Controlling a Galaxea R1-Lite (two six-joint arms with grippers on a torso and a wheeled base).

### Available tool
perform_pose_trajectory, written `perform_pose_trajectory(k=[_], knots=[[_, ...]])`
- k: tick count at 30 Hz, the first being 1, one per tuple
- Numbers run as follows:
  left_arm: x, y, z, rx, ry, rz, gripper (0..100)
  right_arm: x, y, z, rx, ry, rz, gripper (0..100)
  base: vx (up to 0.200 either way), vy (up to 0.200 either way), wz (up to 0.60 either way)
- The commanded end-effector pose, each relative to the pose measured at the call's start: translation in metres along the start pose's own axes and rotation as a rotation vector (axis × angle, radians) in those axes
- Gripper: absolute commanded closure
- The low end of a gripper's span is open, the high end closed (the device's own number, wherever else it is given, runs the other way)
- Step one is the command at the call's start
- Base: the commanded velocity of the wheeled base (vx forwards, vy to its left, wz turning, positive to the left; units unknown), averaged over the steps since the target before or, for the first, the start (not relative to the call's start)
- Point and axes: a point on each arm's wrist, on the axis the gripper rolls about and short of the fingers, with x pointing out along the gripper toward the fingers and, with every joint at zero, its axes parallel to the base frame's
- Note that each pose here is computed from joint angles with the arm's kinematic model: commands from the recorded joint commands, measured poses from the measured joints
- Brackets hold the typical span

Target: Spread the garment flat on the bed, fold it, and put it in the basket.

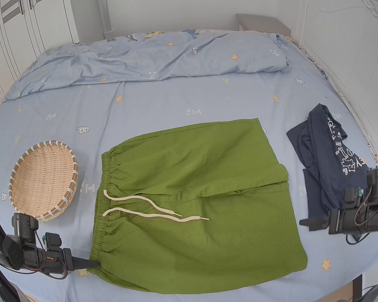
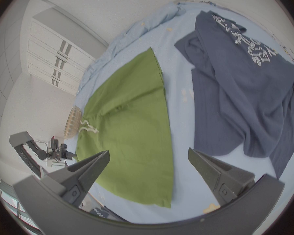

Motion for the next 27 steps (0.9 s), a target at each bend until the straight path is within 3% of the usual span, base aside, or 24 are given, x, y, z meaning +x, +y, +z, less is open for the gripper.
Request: perform_pose_trajectory(k=[1,6,15,27], knots=[[-0.005,0.004,-0.01,-0.01,0.0,0.016,100,-0.001,-0.012,-0.043,0.004,0.131,-0.031,0,0.0,0.0,0.0],[-0.008,0.009,-0.012,0.006,-0.012,0.034,100,-0.003,-0.016,-0.067,0.028,0.212,-0.01,0,0.0,0.0,0.0],[-0.016,0.014,-0.013,0.005,-0.052,0.057,100,0.005,-0.021,-0.076,0.081,0.296,0.024,0,0.0,0.0,0.0],[-0.015,0.013,-0.014,0.018,-0.042,0.046,100,0.035,-0.035,-0.087,0.089,0.295,0.178,0,0.0,0.0,0.0]])
